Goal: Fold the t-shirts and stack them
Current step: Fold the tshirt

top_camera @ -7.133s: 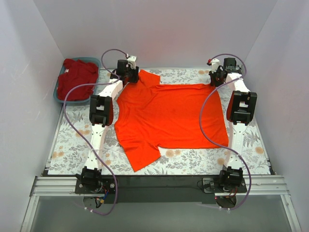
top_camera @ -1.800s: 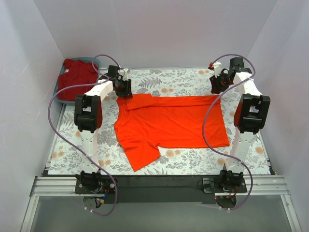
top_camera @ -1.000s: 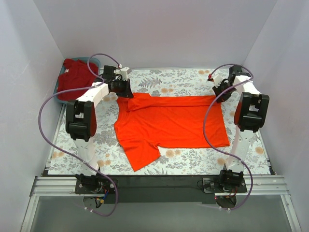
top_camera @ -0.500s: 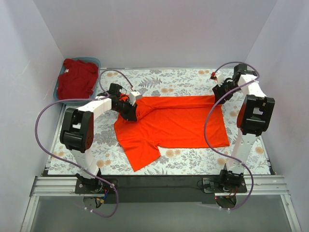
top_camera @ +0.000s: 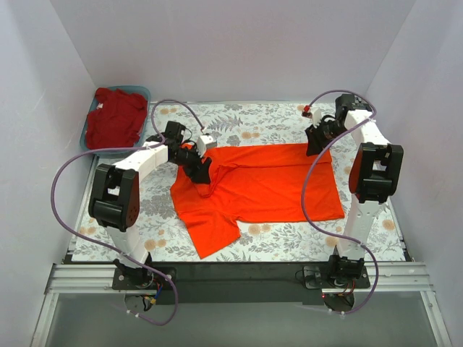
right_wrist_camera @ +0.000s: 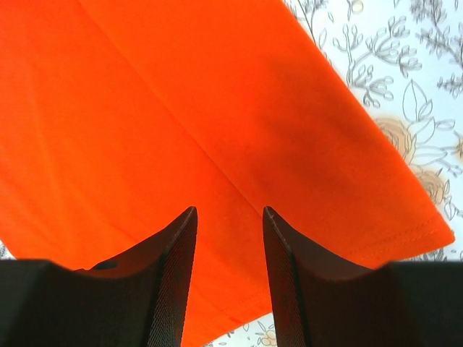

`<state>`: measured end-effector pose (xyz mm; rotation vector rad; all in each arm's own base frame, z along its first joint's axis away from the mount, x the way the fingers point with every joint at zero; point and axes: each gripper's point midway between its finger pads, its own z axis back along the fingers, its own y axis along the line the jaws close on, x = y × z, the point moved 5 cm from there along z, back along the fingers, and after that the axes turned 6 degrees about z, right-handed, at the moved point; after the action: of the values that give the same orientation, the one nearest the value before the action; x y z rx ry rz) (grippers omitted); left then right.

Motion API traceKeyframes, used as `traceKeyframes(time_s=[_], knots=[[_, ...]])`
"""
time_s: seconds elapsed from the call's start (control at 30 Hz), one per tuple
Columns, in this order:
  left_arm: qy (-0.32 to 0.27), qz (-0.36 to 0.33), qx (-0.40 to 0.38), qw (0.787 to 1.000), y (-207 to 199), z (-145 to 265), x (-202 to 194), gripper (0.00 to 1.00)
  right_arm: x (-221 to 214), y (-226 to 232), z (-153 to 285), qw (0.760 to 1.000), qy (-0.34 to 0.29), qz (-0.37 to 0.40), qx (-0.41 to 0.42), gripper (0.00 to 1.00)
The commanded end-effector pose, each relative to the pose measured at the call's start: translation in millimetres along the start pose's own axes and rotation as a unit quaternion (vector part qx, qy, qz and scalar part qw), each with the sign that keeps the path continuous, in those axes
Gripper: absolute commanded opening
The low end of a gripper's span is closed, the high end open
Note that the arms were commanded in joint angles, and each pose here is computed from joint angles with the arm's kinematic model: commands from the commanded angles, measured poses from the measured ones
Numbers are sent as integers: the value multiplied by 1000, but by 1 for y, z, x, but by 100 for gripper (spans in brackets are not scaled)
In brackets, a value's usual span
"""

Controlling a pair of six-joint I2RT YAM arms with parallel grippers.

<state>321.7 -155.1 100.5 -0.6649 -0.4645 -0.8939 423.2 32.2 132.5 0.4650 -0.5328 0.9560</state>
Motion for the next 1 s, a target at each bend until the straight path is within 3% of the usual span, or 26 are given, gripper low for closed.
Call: traceKeyframes(time_s=[0.0,0.17,0.3,0.43,0.53,0.63,0.73,0.77,0.97], knots=[[-47,42,-17,998,1,2,34,60,-13,-3,5,1000,13,-23,-2,48],[-76,83,-27,993,14,-13,64,63,-8,-3,3,999,1,-34,3,47],[-43,77,-56,995,-5,-44,67,63,-10,-12,4,999,5,-50,-7,47],[-28,39,-66,997,-24,-54,69,37,-11,-17,9,999,5,-50,-16,46],[-25,14,-66,997,-37,-44,71,35,-12,-18,10,999,9,-48,-20,46],[-51,39,-28,998,-20,-22,78,42,-8,-28,12,998,12,-47,-37,46],[-100,136,15,986,27,14,92,46,-4,-52,12,995,24,-57,-75,41],[-105,187,49,976,52,25,85,47,-4,-59,12,993,28,-69,-89,40],[-171,282,147,933,112,71,75,60,-14,-97,3,981,66,-91,-155,41]])
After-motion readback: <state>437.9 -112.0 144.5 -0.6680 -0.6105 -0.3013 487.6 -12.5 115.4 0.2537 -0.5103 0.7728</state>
